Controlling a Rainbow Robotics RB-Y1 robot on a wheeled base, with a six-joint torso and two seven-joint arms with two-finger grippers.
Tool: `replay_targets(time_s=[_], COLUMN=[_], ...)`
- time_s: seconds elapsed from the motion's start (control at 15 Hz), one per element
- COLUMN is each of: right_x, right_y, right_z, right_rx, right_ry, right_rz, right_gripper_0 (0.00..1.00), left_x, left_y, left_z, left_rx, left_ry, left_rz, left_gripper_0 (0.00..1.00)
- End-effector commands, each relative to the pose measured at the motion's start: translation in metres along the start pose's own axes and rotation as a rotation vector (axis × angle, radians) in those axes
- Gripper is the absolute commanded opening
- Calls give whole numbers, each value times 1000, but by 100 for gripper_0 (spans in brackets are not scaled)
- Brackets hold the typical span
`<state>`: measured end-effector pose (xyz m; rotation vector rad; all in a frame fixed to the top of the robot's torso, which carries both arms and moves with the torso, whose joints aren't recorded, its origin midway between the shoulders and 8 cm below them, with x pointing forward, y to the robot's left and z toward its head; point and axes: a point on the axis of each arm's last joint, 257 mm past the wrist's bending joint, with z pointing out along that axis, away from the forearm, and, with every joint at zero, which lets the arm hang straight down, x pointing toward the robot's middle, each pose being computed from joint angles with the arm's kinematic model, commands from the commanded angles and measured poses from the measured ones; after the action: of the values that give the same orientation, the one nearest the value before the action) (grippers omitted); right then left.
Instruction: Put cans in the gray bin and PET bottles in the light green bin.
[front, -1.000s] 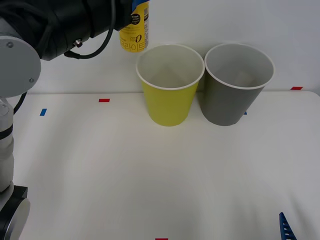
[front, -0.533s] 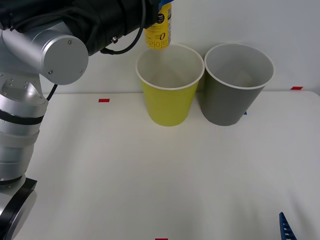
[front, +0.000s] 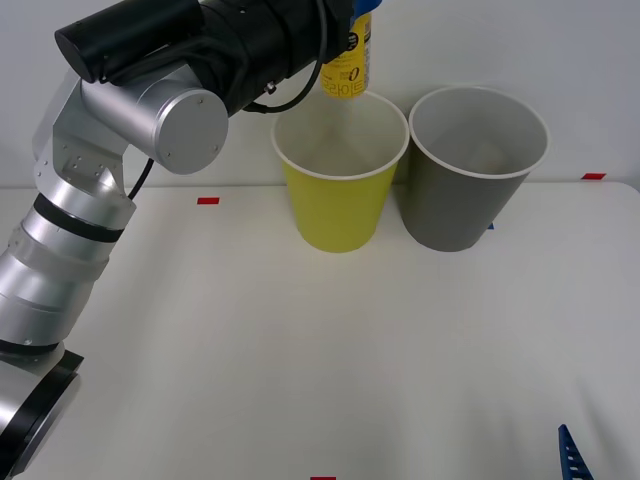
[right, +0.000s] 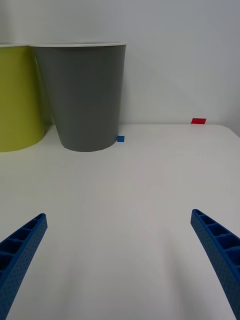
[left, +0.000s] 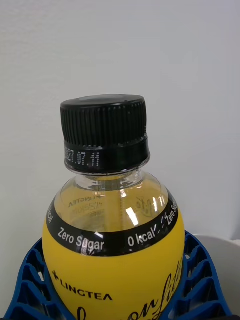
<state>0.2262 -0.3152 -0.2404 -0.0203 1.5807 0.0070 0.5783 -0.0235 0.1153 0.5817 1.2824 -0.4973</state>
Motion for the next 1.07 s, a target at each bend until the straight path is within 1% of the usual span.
replay_targets(time_s=[0.07,0.13,0.27,0.67,0.73,0.8,1.07], right_x=[0,0,0,0,0,0,0], right_y=[0,0,0,0,0,0,0], right_z=[0,0,0,0,0,0,0], right_rx=[0,0,0,0,0,0,0], right_ry=[0,0,0,0,0,0,0], right_rz=[0,0,0,0,0,0,0], right_gripper_0=[100,100,100,100,100,100,100], left_x=[9,14,18,18,17,17,17], left_y=[-10,-13,-14,-12,-13,-13,-10], left_z=[9,10,10,10,10,10,9], left_rx=[16,23,24,19,20,20,15], left_ry=[-7,1,10,9,7,9,10], left_rz=[-8,-13,-23,-17,-18,-17,-14], left_gripper_0=[0,0,0,0,30,100,100])
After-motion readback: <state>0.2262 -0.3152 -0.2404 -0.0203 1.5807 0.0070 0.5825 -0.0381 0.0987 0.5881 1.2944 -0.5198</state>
